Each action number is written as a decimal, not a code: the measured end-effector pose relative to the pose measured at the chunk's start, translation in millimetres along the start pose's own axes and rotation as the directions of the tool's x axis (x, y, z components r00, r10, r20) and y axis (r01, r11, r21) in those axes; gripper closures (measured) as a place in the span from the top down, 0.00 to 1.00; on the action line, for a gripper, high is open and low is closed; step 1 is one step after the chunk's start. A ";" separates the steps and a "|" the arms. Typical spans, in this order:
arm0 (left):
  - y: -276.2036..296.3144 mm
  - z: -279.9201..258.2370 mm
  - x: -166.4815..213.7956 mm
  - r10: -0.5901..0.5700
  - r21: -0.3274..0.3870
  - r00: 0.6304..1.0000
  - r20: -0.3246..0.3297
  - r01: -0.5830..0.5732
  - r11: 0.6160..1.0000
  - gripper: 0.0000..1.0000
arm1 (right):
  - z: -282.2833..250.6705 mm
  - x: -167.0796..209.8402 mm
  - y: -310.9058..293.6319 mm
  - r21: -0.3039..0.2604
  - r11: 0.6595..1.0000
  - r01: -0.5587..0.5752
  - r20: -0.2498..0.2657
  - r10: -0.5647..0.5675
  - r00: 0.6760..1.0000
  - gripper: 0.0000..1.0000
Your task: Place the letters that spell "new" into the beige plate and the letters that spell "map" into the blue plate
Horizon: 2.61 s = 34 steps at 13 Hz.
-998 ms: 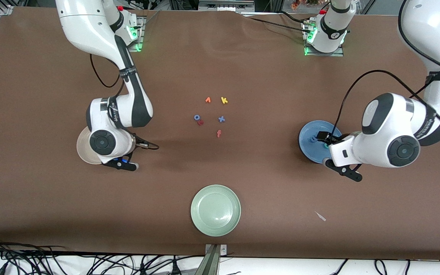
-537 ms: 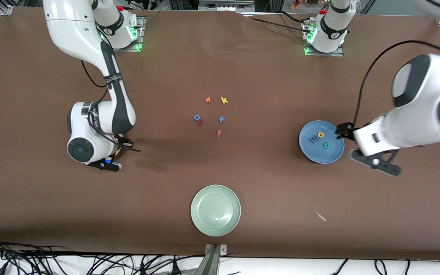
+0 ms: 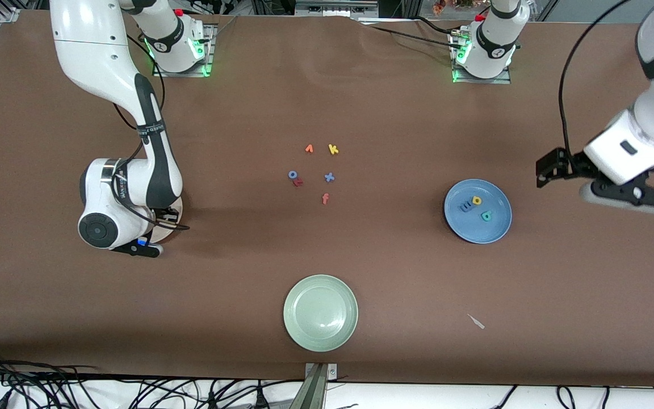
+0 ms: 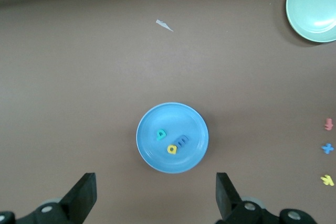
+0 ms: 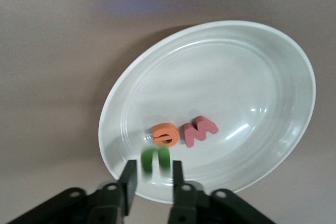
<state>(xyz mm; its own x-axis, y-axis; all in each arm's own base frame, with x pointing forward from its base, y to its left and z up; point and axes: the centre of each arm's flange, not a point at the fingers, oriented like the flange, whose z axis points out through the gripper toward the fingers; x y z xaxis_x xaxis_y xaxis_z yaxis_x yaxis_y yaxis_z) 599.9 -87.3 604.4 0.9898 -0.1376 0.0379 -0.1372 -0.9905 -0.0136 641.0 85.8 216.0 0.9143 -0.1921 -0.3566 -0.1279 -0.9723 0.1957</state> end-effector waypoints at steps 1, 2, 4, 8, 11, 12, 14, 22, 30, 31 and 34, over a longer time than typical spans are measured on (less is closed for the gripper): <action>3.3 -11.8 -14.7 -0.008 0.006 1.000 -0.020 0.008 1.000 1.00 | -5.0 0.2 -3.2 0.002 1.000 0.005 -0.009 -0.005 1.000 0.52; 3.4 -18.4 -26.9 -0.012 0.011 0.999 -0.044 0.012 1.000 1.00 | -10.6 -0.3 -7.5 0.003 1.000 0.012 -0.017 -0.012 1.000 0.63; 0.4 -13.2 -43.8 -0.019 0.019 0.998 -0.053 0.020 1.000 1.00 | -20.6 -3.5 -17.1 0.003 1.000 0.027 -0.016 -0.027 1.000 0.86; -4.6 14.0 -45.3 -0.028 0.020 0.999 -0.025 0.028 0.999 1.00 | -36.5 -11.7 -35.4 -0.002 0.998 0.058 -0.008 -0.058 0.998 1.00; -6.7 19.1 -50.5 -0.040 0.022 0.999 0.035 0.040 0.999 1.00 | -60.3 -31.1 -66.1 -0.014 0.994 0.110 0.002 -0.110 0.994 1.00; -7.3 18.5 -52.4 -0.047 0.023 0.997 0.055 0.046 0.999 1.00 | -69.4 -39.6 -75.8 -0.018 0.992 0.126 0.009 -0.126 0.992 1.00; -8.2 16.6 -53.0 -0.051 0.024 0.997 0.063 0.050 0.998 1.00 | -82.4 -51.1 -86.4 -0.024 0.989 0.146 0.023 -0.145 0.989 1.00; -10.3 12.8 -51.2 -0.056 0.023 0.997 0.062 0.055 0.998 1.00 | -124.6 -67.9 -81.9 0.017 0.987 0.158 -0.016 -0.158 0.987 1.00; -12.0 12.8 -50.7 -0.059 0.021 0.996 0.063 0.058 0.998 1.00 | -216.0 -121.6 -13.6 0.191 0.960 0.204 -0.107 -0.186 0.977 1.00; -11.8 12.7 -50.6 -0.059 0.019 0.996 0.063 0.058 0.998 1.00 | -226.9 -132.7 -1.9 0.195 0.960 0.201 -0.125 -0.180 0.976 1.00; -11.2 12.6 -50.5 -0.062 0.005 0.996 0.064 0.062 0.998 1.00 | -265.0 -169.5 33.5 0.162 0.967 0.197 -0.206 -0.162 0.965 1.00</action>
<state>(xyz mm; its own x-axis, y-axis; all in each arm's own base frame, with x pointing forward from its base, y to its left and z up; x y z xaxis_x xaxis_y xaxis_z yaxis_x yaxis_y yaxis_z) 551.9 -69.1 590.1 0.9968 -0.0753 -0.0257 -0.0758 -0.9970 -0.0165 583.6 121.1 525.1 0.9822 -0.0001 -0.1876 -0.0057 -0.9996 -0.0292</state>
